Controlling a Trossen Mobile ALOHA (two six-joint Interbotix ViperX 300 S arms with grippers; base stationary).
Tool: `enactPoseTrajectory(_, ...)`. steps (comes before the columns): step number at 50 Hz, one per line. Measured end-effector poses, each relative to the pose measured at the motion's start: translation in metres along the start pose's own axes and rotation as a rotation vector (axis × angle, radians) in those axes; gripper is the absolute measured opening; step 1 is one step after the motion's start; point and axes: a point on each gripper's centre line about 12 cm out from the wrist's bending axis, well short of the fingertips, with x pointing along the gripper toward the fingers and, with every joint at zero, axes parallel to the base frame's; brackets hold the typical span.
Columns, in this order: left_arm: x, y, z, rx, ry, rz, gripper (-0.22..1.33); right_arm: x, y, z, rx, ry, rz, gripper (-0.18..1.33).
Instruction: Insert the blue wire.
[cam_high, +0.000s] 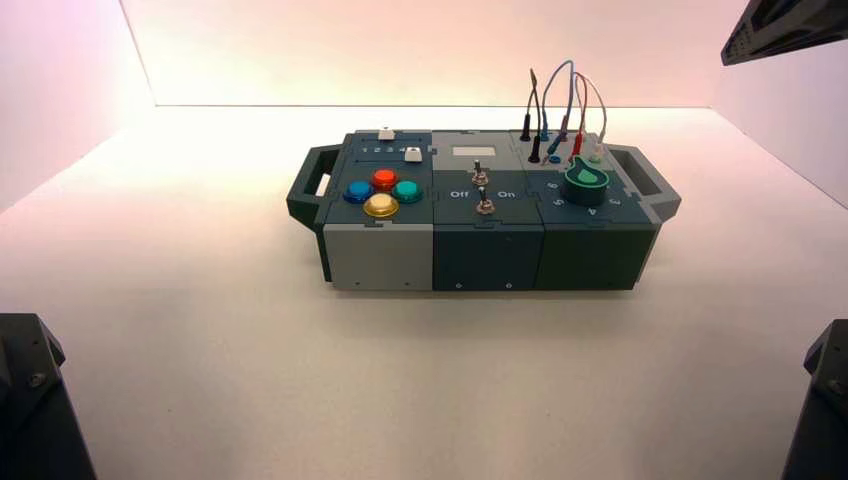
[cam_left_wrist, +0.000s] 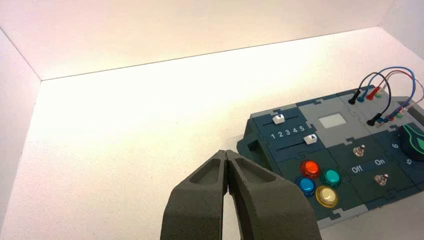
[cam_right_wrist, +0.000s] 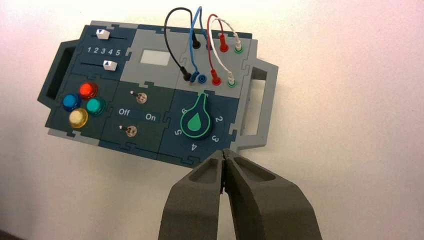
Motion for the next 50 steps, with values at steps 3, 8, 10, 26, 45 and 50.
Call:
enactPoseTrajectory(3,0.000,0.000,0.000,0.001,0.000,-0.001,-0.16,0.000,0.000,-0.001,0.000,0.002,0.000,-0.15)
enactPoseTrajectory(8,0.000,0.000,0.000,0.001,0.002,0.000,-0.16,0.001,0.000,-0.001,0.000,0.003,0.000,-0.15)
enactPoseTrajectory(10,0.000,0.000,0.000,0.000,0.000,0.000,-0.16,0.000,0.000,-0.001,0.000,0.002,0.000,-0.15)
enactPoseTrajectory(26,0.000,0.000,0.000,0.000,0.000,0.000,-0.16,0.001,0.006,0.000,0.004,0.004,0.035,-0.14)
enactPoseTrajectory(45,0.002,0.000,-0.001,-0.001,0.012,0.000,-0.16,0.010,0.037,-0.006,0.212,0.025,0.282,0.79)
enactPoseTrajectory(50,0.001,0.000,-0.001,0.001,0.006,-0.001,-0.16,0.016,0.037,-0.013,0.286,0.007,0.307,0.83)
